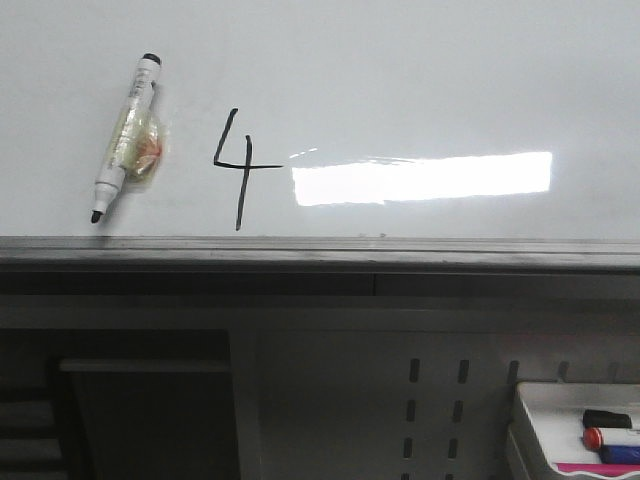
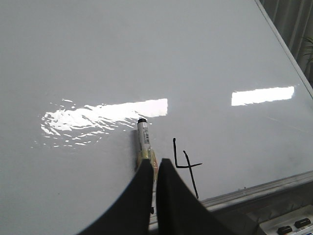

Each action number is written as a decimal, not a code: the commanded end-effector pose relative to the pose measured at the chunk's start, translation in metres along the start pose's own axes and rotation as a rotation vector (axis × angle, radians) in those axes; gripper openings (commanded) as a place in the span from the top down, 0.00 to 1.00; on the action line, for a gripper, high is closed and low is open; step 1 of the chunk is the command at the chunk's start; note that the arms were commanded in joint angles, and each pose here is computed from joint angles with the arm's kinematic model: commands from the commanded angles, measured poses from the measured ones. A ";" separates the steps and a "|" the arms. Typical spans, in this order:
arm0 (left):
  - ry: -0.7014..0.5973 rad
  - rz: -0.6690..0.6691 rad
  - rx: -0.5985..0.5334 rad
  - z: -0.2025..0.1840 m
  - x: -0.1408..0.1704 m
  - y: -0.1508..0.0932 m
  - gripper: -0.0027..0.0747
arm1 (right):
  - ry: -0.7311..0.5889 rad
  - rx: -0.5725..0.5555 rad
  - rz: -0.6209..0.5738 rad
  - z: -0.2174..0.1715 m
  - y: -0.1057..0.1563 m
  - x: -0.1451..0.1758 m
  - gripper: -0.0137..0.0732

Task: Write number 4 on whiteboard

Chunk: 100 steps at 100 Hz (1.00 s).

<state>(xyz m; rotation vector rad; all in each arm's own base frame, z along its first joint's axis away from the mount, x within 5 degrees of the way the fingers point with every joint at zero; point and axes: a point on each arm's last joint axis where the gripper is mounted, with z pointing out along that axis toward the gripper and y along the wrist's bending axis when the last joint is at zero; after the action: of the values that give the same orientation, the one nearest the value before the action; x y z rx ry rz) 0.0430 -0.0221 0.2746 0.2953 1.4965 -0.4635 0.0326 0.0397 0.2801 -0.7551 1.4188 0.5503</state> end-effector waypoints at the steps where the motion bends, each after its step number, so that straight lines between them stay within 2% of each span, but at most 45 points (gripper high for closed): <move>1: -0.093 -0.010 0.015 0.000 -0.015 -0.002 0.99 | -0.082 0.033 -0.009 -0.001 -0.003 -0.013 0.92; 49: -0.062 -0.004 -0.004 0.001 -0.006 0.000 0.99 | -0.082 0.033 -0.009 -0.001 -0.003 -0.013 0.92; 57: -0.044 0.001 -0.066 0.002 -0.001 0.003 0.99 | -0.082 0.033 -0.009 -0.001 -0.003 -0.013 0.92; 83: 0.013 0.011 -0.411 0.000 0.031 0.025 0.99 | -0.082 0.033 -0.009 -0.001 -0.003 -0.013 0.92; 100: 0.048 0.003 -0.518 -0.006 0.067 0.033 0.99 | -0.082 0.033 -0.009 -0.001 -0.003 -0.013 0.92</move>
<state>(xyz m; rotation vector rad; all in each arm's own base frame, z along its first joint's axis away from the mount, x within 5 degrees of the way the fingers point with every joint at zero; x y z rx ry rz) 0.0545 0.0003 0.2059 -0.0778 1.6696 -0.0727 0.0325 0.0396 0.2794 -0.7569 1.4213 0.5501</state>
